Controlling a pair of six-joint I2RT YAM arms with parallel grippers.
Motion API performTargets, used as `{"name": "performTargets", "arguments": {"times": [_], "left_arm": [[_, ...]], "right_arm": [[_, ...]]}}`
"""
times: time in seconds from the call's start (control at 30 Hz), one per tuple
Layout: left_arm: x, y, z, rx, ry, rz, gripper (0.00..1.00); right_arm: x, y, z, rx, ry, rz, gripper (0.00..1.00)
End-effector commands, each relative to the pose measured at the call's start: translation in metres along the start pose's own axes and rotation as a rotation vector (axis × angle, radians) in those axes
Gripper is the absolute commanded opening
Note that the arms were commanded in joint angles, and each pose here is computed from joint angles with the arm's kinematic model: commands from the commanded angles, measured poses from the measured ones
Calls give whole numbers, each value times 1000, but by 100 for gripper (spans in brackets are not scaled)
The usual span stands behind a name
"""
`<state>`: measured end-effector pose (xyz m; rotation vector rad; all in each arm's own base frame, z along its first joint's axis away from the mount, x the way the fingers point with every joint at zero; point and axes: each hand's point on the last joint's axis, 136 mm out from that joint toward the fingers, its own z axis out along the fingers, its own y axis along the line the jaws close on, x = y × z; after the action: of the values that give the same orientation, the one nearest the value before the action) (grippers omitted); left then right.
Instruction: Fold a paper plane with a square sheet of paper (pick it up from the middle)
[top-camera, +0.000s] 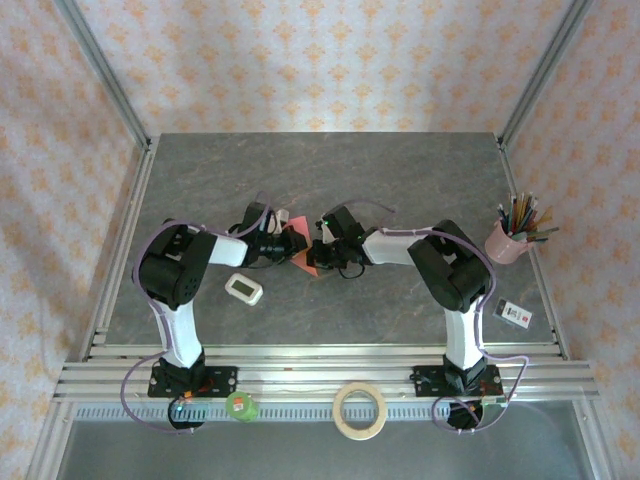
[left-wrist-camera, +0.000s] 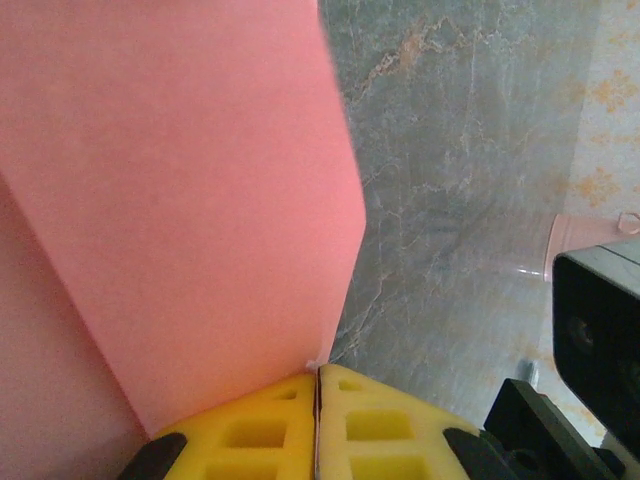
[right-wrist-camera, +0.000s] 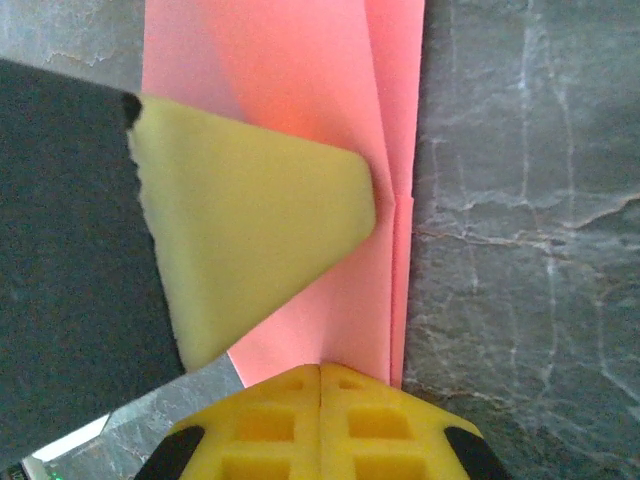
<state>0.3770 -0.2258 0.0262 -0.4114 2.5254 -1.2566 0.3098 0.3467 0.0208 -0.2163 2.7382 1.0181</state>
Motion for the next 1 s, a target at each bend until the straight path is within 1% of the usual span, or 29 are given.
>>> {"name": "performTargets", "arguments": {"times": [0.0, 0.17, 0.4, 0.5, 0.6, 0.8, 0.97], "left_arm": [[-14, -15, -10, -14, -40, 57, 10], [-22, -10, -15, -24, -63, 58, 10], [-21, 0, -5, -34, -37, 42, 8], [-24, 1, -5, -44, -45, 39, 8], [-20, 20, 2, -101, -27, 11, 7], [-13, 41, 4, -188, -9, -17, 6], [-9, 55, 2, -256, -7, -18, 5]], "right_arm": [[42, -60, -1, 204, 125, 39, 4], [46, -58, -7, 184, 144, 19, 4], [49, -51, -9, 141, 164, 1, 5], [47, -48, -10, 122, 160, -1, 5], [44, -44, -10, 104, 154, -2, 5], [36, -36, -10, 76, 137, 0, 5], [18, -11, -16, 1, 81, -2, 5]]}}
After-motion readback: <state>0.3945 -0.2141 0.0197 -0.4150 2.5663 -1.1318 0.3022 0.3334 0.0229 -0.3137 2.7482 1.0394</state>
